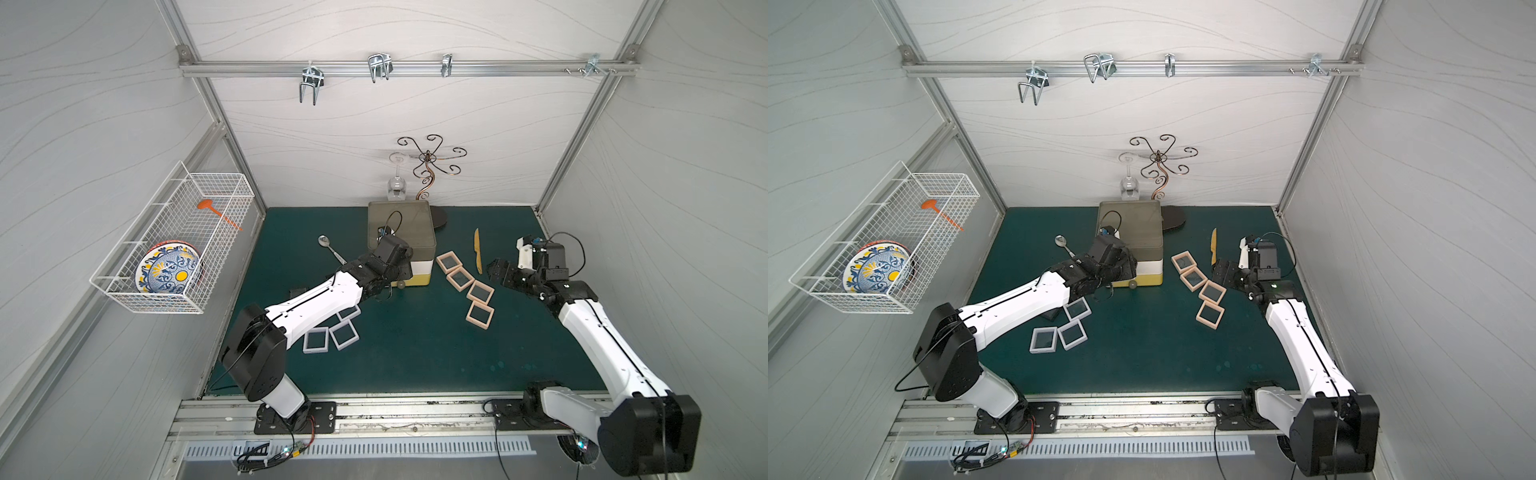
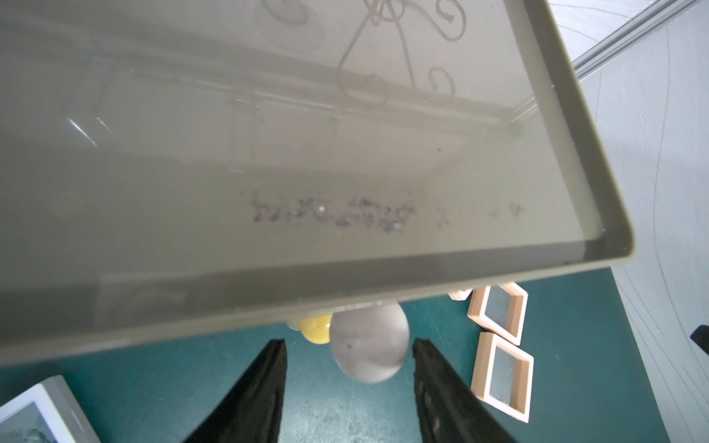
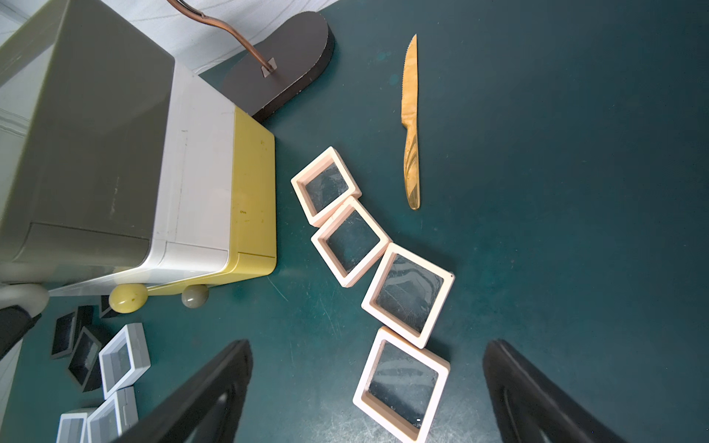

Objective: Place the brooch boxes into the drawer by color
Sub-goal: Open the drawer in the storage box.

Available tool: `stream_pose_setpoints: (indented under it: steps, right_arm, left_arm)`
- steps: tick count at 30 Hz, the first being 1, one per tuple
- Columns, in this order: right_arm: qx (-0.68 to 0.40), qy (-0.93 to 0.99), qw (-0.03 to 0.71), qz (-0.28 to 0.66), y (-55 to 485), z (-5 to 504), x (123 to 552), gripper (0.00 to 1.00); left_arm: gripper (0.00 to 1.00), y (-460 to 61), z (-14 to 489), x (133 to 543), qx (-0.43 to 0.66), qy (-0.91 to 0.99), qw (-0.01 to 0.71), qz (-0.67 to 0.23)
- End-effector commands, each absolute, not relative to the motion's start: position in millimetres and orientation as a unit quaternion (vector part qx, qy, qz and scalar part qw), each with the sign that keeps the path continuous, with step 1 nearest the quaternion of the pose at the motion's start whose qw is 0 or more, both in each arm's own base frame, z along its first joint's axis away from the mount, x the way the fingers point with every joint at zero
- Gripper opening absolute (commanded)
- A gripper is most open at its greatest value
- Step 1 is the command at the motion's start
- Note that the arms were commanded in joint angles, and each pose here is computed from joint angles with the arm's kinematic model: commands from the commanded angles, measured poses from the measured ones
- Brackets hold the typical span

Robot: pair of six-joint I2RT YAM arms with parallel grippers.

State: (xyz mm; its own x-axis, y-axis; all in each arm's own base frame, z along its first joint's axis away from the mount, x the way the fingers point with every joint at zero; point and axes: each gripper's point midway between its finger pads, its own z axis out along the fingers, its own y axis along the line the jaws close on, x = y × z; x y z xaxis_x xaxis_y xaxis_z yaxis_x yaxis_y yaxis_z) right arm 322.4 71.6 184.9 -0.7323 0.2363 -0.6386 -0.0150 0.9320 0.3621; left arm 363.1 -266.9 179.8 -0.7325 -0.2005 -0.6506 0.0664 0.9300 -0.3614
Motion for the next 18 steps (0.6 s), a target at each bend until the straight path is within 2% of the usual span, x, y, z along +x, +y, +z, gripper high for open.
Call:
stream_pose_setpoints:
  steps: [1, 13, 16, 18]
  right_arm:
    - [0.064, 0.912, 0.363, 0.181, 72.0, 187.0, 325.2, 0.99]
    - [0.063, 0.913, 0.363, 0.176, 70.9, 185.0, 324.5, 0.99]
    - [0.064, 0.913, 0.362, 0.176, 70.9, 183.5, 324.2, 0.99]
    - [0.064, 0.913, 0.362, 0.176, 70.7, 183.8, 324.4, 0.99]
  left_arm:
    - [0.49, -274.3, 197.7, 375.4, -0.046, 0.9, 0.388, -0.192]
    - [0.45, -274.6, 193.2, 380.4, -0.05, 0.901, 0.389, -0.183]
    - [0.31, -272.7, 192.0, 380.0, -0.05, 0.902, 0.391, -0.179]
    - [0.26, -272.4, 192.0, 379.3, -0.049, 0.902, 0.391, -0.179]
